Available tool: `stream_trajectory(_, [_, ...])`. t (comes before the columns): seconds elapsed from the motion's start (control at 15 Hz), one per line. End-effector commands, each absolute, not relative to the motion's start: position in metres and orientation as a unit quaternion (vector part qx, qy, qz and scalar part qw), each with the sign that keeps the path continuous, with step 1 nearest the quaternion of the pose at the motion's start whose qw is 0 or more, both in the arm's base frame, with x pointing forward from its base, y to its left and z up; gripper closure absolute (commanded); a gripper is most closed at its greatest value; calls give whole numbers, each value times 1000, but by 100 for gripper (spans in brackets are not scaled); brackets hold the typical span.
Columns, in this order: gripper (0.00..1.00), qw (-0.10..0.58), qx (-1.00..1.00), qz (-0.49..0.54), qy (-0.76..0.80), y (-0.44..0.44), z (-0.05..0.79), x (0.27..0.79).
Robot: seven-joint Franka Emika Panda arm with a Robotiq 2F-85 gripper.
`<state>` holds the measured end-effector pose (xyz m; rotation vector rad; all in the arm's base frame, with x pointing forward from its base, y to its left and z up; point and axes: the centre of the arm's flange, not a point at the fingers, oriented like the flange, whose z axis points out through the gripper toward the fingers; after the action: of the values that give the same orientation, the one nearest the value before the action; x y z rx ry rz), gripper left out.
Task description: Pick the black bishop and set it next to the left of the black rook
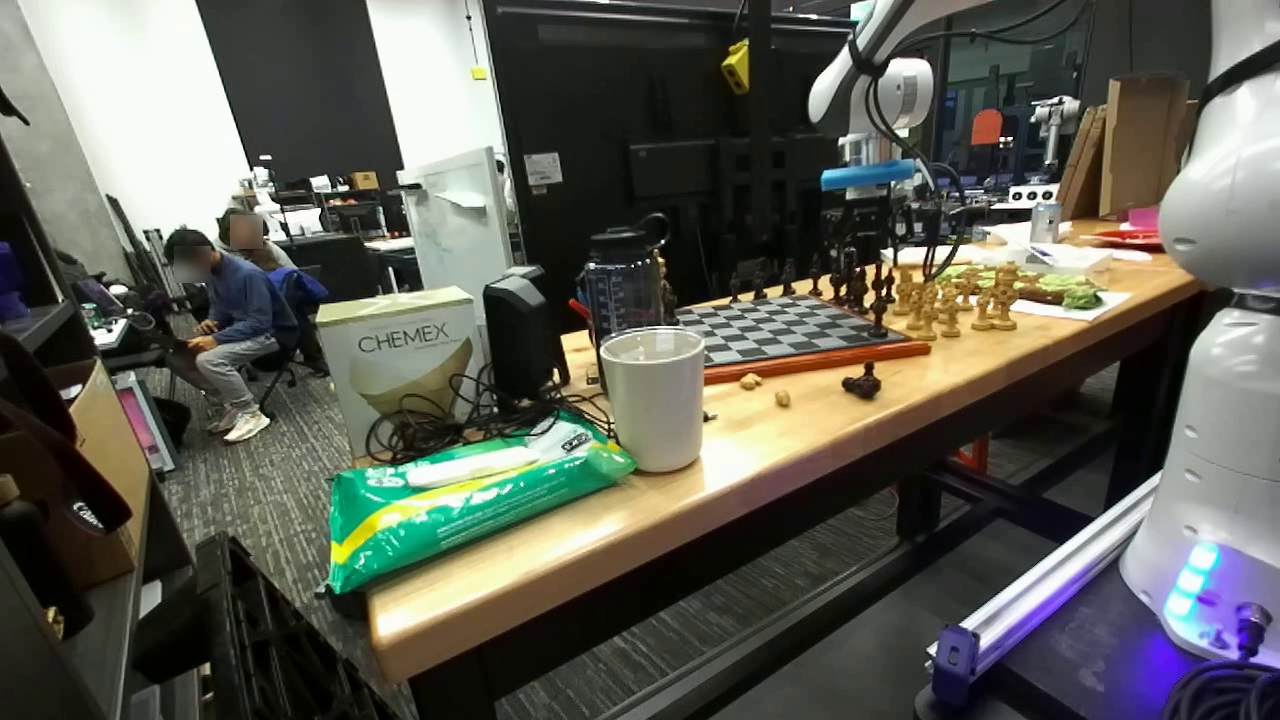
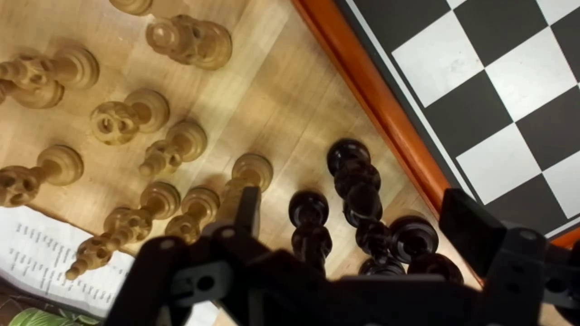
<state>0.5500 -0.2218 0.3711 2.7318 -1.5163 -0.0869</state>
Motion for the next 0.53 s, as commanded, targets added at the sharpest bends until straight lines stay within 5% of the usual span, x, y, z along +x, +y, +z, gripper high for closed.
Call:
stream_trajectory(0.0, [0,12,874,-31,-485,-222,374,553])
stream_trajectory(0.2, [0,11,874,-31,-485,-223,372,554])
stream_trajectory(0.33, [27,11,874,-32,-485,-223,372,555])
stream_trajectory(0.47, [39,11,874,-31,-484,-224,372,555])
